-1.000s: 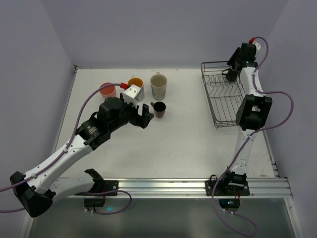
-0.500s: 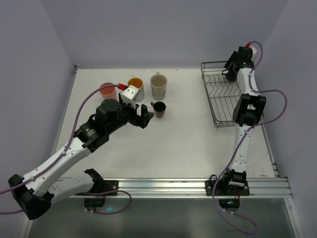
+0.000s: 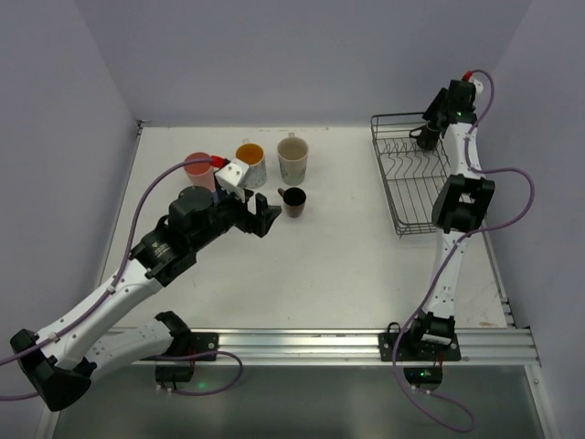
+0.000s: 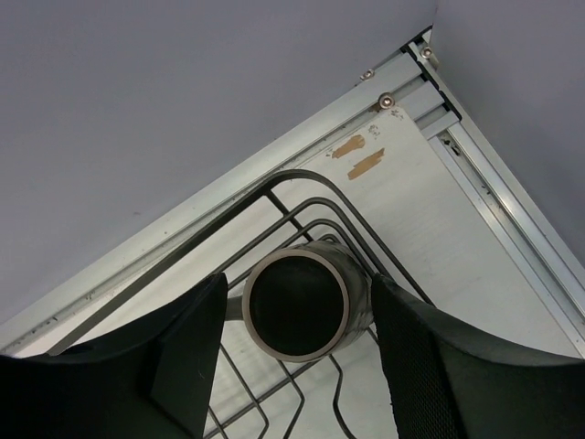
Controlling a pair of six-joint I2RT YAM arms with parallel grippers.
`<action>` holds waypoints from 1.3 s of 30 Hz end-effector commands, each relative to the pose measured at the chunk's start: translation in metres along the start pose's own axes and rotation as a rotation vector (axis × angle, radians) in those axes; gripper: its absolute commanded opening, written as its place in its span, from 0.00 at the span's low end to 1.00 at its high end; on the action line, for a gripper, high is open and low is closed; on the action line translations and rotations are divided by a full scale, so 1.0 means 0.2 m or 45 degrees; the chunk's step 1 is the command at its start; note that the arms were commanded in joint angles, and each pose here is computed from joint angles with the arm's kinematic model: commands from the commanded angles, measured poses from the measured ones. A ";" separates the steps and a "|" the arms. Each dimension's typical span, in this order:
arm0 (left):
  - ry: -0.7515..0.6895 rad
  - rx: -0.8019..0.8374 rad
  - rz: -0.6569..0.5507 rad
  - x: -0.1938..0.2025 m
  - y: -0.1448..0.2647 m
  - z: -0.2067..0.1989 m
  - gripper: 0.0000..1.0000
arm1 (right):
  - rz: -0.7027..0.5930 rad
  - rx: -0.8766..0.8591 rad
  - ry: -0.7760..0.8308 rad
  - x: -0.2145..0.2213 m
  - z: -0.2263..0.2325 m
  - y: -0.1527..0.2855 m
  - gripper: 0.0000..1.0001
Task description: Unload the cups from the dish rack
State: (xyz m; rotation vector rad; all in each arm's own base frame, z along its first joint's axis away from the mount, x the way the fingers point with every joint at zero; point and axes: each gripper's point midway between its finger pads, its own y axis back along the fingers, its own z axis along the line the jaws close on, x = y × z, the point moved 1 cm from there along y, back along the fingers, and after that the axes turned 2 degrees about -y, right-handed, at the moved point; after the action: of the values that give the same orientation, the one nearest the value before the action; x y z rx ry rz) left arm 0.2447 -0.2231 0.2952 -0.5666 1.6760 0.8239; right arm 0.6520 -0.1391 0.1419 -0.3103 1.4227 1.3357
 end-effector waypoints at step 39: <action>-0.026 0.006 -0.153 -0.12 0.01 0.00 0.84 | -0.046 -0.305 0.035 -0.02 0.26 0.27 0.30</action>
State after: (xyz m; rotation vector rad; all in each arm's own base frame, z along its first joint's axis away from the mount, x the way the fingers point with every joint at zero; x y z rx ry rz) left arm 0.2446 -0.2154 0.3113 -0.6398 1.6141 0.7785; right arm 0.6401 -0.0957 0.1280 -0.4061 1.3763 1.4997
